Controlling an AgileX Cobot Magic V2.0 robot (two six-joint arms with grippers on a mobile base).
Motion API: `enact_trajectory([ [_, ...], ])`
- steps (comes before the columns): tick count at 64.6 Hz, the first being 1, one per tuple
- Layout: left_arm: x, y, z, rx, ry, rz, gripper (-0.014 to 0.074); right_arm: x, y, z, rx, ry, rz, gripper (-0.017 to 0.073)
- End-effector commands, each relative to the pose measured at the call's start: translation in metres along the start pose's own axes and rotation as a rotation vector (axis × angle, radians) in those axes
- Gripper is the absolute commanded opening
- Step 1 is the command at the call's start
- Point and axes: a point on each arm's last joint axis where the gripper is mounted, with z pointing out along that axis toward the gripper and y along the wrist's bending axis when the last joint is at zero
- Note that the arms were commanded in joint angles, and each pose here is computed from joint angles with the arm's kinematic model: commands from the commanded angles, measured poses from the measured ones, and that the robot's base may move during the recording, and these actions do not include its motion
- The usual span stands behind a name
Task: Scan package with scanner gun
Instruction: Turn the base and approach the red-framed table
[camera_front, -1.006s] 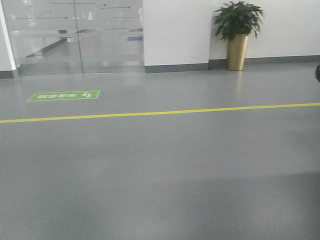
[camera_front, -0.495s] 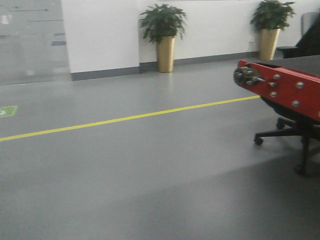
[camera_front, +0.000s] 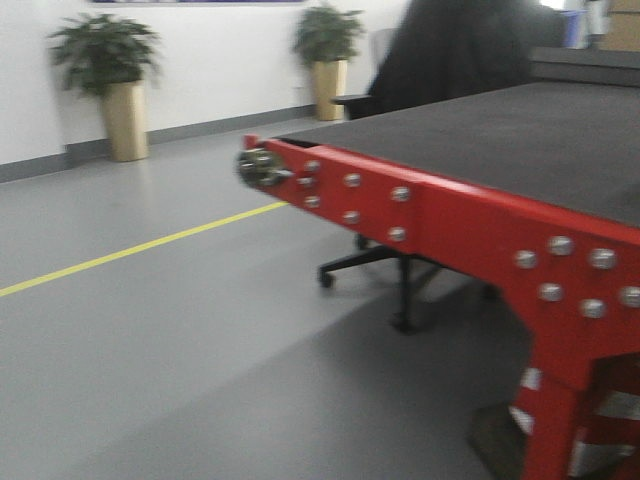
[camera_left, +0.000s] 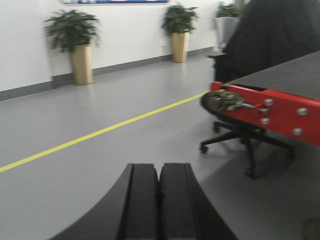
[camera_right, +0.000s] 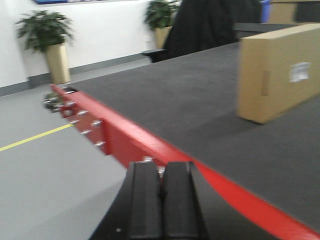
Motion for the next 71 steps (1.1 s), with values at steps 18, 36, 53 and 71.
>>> enact_trajectory([
  [18, -0.0030, 0.0000, -0.0004, 0.002, -0.023, -0.010, -0.0111, -0.0032, 0.0000, -0.0004, 0.002, -0.029, -0.008, -0.0162],
  [36, -0.0030, 0.0000, -0.0004, 0.002, -0.023, -0.010, -0.0111, -0.0032, 0.0000, -0.0004, 0.002, -0.029, -0.008, -0.0162],
  [53, -0.0030, 0.0000, -0.0004, 0.002, -0.023, -0.010, -0.0111, -0.0032, 0.0000, -0.0004, 0.002, -0.029, -0.008, -0.0162],
  [71, -0.0030, 0.0000, -0.0004, 0.002, -0.023, -0.010, -0.0111, -0.0032, 0.0000, -0.0004, 0.002, -0.029, -0.008, -0.0162],
])
